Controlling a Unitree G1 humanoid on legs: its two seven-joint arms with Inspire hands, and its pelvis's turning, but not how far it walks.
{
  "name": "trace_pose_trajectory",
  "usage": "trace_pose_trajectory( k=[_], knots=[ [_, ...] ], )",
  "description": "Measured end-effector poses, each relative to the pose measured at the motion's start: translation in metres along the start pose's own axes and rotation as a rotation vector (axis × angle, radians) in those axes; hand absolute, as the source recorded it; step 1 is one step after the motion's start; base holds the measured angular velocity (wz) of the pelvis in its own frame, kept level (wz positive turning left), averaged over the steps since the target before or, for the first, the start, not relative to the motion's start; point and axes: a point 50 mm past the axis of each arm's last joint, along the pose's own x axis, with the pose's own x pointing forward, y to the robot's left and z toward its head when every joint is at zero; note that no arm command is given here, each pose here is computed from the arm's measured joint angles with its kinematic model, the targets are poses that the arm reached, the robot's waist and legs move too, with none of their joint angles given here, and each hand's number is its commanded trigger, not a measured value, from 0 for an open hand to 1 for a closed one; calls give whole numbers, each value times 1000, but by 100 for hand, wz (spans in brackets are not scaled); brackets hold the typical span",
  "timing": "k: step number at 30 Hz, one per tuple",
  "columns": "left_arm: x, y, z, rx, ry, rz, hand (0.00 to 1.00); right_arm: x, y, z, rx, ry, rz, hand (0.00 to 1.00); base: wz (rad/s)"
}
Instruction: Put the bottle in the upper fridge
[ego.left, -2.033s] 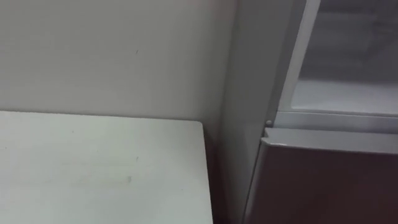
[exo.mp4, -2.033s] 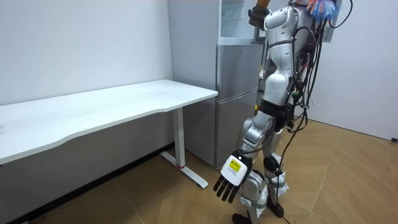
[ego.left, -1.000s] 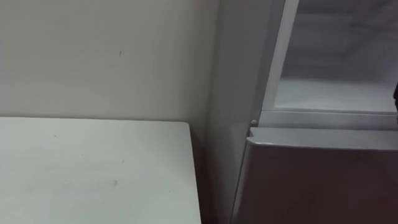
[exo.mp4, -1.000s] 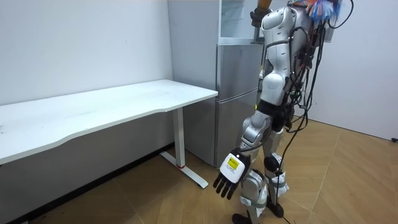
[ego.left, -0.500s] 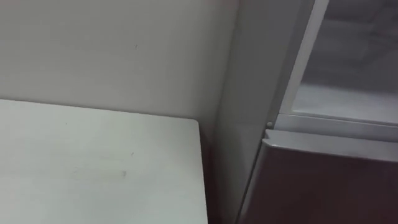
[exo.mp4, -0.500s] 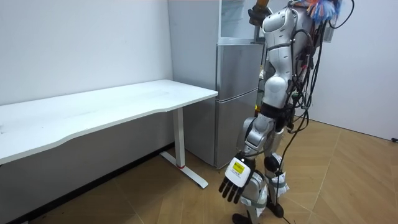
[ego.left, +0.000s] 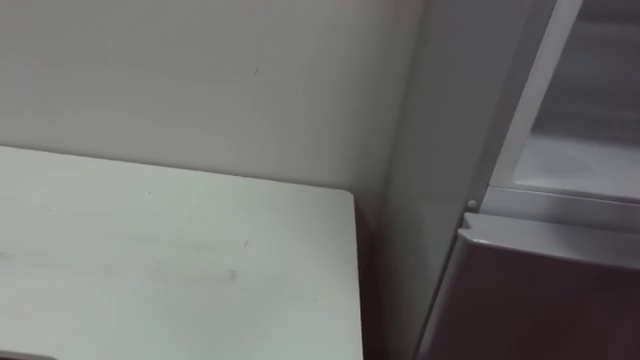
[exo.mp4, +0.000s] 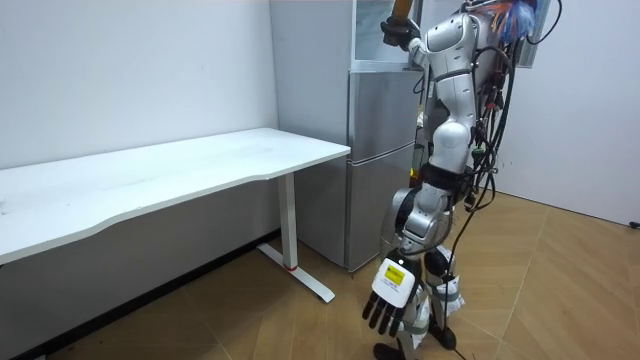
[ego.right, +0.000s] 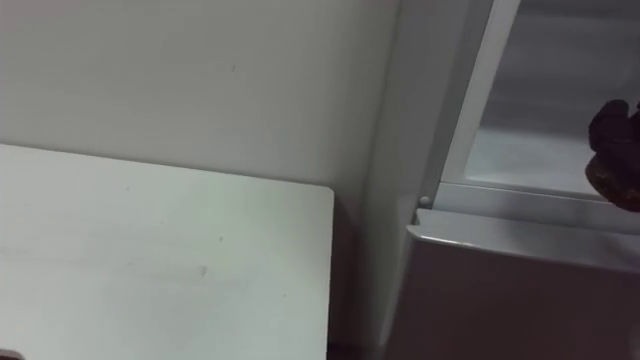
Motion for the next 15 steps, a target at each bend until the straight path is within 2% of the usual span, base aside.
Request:
trace_pose_trajectory(
  k=[9,15],
  knots=[
    [0,1,1,-5,-6,-13,0,8,-8,-20,24,113,-61,100,0],
    [-2,4,-4,22,12,-8,0,14,-2,-28,17,163,-71,100,4]
  ],
)
